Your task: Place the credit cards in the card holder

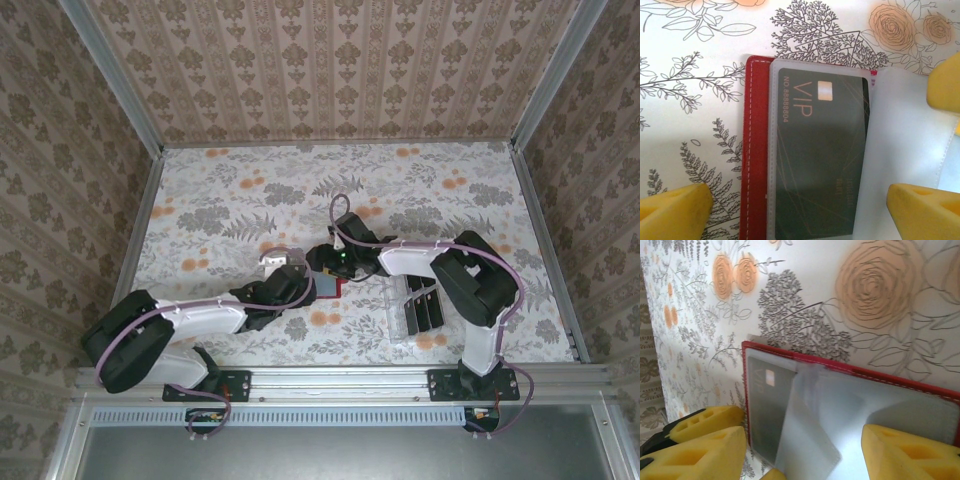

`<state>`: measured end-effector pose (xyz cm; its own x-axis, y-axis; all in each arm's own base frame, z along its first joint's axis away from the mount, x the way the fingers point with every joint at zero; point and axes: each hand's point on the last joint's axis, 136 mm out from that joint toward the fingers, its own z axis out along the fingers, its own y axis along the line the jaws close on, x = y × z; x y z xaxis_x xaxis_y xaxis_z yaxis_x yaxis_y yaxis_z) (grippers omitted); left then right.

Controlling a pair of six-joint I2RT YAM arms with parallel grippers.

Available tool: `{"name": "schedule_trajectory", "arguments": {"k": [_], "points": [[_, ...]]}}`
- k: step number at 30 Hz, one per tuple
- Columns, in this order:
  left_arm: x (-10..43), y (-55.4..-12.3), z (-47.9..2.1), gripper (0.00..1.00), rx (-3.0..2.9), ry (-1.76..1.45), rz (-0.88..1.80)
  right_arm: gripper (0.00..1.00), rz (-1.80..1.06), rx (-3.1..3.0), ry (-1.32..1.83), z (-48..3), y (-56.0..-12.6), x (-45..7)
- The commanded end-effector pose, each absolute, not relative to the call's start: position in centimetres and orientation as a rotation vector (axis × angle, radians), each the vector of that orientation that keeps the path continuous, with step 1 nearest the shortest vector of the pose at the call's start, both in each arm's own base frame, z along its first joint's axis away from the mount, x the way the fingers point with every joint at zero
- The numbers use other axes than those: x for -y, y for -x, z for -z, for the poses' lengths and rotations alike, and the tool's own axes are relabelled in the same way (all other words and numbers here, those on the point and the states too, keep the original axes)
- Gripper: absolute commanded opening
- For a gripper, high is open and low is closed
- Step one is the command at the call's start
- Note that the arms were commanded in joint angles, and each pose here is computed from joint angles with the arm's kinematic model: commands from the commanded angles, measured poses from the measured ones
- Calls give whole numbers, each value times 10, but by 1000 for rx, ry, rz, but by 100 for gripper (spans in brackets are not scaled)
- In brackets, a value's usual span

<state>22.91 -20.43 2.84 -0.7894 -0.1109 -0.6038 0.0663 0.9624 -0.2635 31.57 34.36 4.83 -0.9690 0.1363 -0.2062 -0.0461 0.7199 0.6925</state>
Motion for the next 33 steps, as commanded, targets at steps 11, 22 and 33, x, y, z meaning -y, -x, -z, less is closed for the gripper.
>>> {"name": "schedule_trajectory", "arguments": {"k": [11,22,33], "points": [[159,-204,-44,100,-2453,26,293,64,-1169,-2670,12,-67,-316,-395],[127,-192,-66,100,-2363,159,354,64,-1110,-2745,19,-35,-314,-417],[127,-196,-76,100,-2349,175,394,64,-1111,-2609,111,-122,-319,-410]]}}
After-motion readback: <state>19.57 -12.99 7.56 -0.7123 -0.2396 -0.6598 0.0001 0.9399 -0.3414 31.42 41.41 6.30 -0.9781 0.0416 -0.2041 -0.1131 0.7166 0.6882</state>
